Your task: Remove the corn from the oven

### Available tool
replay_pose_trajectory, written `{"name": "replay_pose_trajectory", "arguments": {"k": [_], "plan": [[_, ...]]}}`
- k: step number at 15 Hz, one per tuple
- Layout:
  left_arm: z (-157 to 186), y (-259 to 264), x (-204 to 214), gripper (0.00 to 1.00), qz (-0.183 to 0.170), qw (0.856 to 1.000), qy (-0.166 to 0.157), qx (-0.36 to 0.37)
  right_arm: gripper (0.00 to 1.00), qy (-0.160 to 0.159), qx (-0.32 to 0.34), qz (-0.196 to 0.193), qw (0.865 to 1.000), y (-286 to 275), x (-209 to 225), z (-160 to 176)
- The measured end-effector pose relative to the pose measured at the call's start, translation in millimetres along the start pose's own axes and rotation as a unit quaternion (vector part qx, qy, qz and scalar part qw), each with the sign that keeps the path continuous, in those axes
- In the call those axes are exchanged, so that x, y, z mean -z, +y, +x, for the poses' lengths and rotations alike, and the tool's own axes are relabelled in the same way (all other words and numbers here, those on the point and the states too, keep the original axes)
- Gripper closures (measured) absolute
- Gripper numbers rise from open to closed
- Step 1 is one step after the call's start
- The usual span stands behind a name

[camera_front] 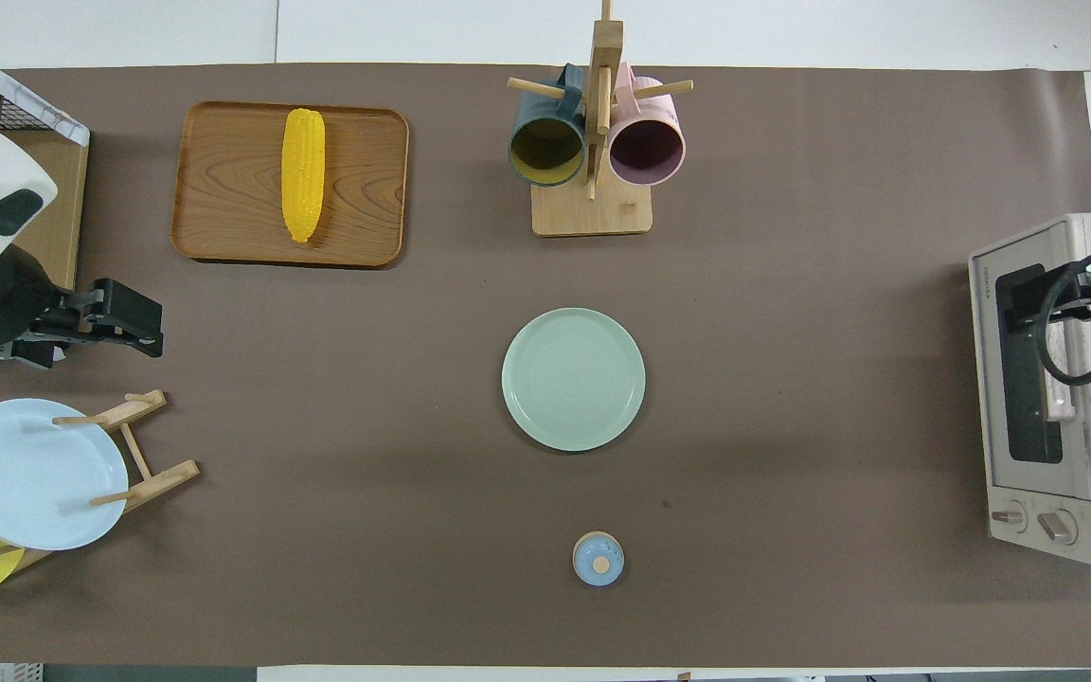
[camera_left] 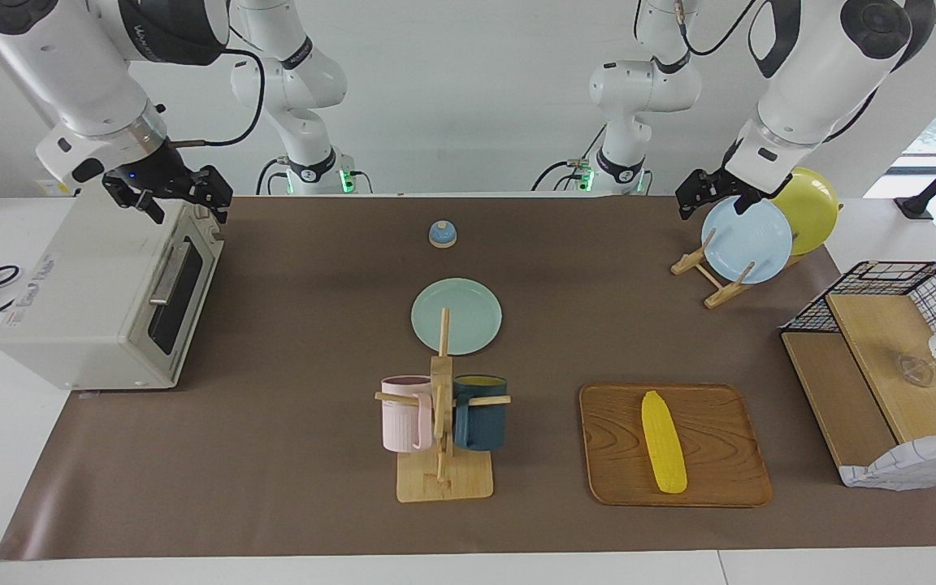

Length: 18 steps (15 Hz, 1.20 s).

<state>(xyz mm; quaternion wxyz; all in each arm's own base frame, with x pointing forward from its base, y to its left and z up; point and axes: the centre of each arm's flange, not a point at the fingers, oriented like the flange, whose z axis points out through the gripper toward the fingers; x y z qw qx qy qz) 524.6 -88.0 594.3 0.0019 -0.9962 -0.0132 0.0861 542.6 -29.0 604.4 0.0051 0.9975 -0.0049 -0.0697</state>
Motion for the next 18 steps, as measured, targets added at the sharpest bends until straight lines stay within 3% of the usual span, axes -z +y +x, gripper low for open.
{"name": "replay_pose_trajectory", "arguments": {"k": [18], "plan": [[-2, 12, 9, 0.00, -0.002, 1.000, 0.022, -0.010, 0.00, 0.000, 0.000, 0.000, 1.000, 0, 0, 0]]}}
